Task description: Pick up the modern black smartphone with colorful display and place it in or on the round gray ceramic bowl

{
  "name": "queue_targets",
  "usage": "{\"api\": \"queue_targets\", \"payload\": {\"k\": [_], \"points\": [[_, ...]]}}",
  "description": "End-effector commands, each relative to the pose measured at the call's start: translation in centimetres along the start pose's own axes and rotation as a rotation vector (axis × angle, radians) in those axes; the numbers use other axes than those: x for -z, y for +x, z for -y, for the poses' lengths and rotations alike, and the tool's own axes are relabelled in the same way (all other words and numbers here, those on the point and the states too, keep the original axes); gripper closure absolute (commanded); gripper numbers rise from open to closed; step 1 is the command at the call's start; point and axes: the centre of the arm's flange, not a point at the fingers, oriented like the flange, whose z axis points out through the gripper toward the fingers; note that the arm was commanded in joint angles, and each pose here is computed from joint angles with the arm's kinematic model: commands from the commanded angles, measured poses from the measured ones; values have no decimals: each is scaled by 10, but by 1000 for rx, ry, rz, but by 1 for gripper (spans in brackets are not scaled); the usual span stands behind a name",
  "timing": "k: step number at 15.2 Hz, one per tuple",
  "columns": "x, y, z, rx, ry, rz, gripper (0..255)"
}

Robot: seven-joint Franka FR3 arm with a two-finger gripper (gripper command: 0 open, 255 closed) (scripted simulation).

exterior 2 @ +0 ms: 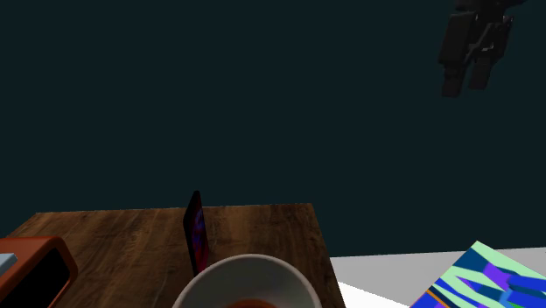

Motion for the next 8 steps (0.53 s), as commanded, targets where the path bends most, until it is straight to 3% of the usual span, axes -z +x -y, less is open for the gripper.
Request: {"api": "queue_targets", "payload": {"k": [1, 8], "points": [[0, 0, 0, 0, 0, 0, 0], [-24, 56, 68, 159, -3, -13, 0]]}}
